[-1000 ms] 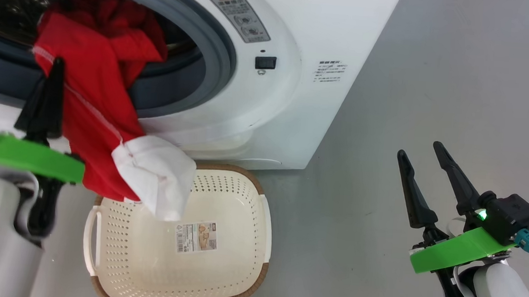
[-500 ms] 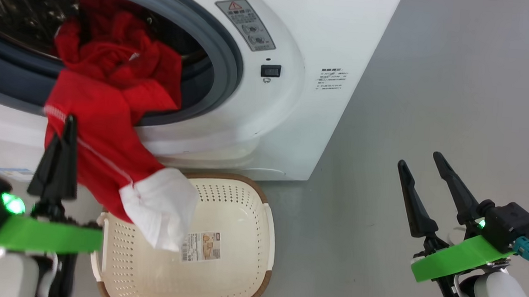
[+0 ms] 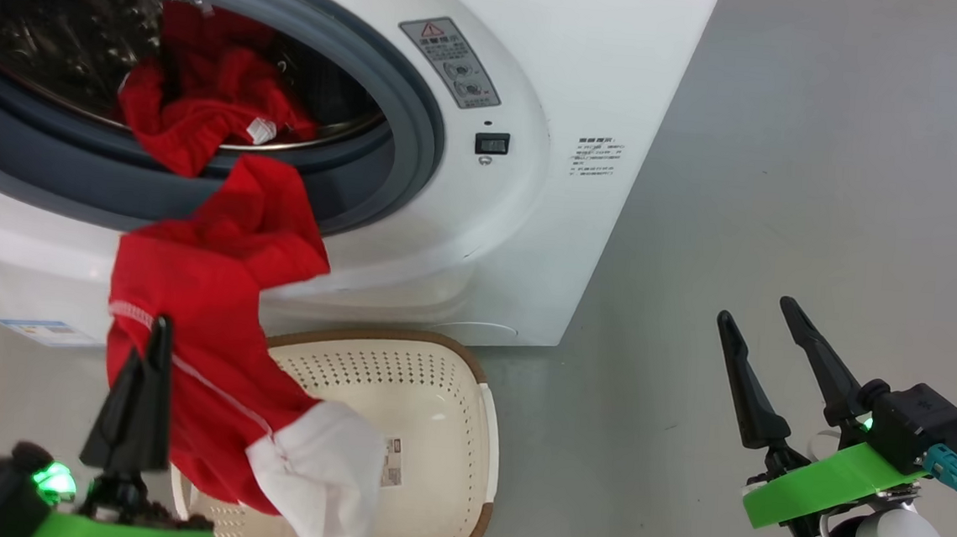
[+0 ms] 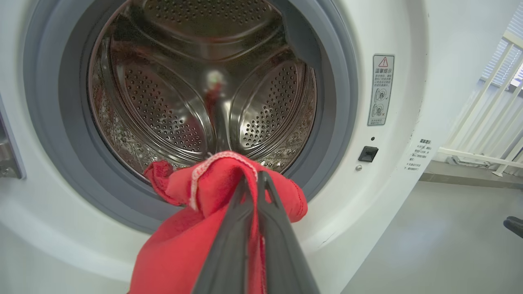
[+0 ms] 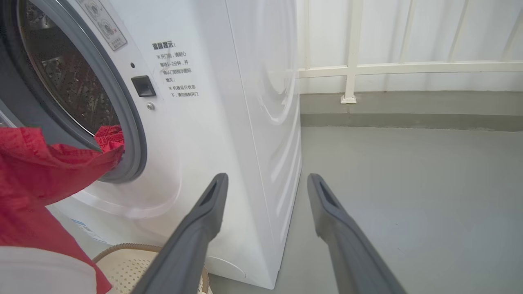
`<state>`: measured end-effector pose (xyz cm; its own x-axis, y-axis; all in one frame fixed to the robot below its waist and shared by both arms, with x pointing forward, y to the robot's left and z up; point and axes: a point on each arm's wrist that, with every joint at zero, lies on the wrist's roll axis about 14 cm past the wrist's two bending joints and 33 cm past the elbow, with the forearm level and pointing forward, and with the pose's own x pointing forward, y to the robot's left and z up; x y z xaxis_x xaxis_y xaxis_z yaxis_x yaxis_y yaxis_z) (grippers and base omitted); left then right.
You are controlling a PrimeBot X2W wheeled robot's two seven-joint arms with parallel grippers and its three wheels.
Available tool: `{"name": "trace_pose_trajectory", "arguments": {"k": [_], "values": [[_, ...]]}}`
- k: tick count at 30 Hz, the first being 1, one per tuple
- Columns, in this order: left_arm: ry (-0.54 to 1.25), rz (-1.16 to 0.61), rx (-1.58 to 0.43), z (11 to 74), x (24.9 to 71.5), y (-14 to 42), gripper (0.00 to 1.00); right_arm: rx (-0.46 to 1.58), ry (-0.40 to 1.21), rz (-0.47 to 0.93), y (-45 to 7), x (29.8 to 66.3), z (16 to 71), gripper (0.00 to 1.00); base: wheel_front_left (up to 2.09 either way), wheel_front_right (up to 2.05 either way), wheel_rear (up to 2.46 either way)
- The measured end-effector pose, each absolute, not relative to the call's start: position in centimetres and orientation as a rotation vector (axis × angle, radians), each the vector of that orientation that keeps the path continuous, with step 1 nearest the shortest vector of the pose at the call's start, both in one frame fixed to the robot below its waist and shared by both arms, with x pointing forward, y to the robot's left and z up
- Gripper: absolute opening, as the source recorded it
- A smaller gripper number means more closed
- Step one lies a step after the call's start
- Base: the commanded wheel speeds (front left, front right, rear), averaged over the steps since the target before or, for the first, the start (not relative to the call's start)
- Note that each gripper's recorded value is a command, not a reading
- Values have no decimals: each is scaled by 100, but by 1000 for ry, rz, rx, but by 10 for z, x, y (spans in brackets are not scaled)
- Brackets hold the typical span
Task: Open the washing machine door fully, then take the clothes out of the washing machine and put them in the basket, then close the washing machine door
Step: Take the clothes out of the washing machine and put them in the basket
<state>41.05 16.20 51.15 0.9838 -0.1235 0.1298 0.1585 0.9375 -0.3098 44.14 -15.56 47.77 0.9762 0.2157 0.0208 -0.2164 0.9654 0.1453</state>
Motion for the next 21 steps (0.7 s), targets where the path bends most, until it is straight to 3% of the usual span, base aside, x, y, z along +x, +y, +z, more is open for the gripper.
{"name": "trace_pose_trajectory", "arguments": {"k": [21], "values": [[322,-258,-374,382,405,99,0,146,40,209,-159,439,461,100,0,0,0]]}}
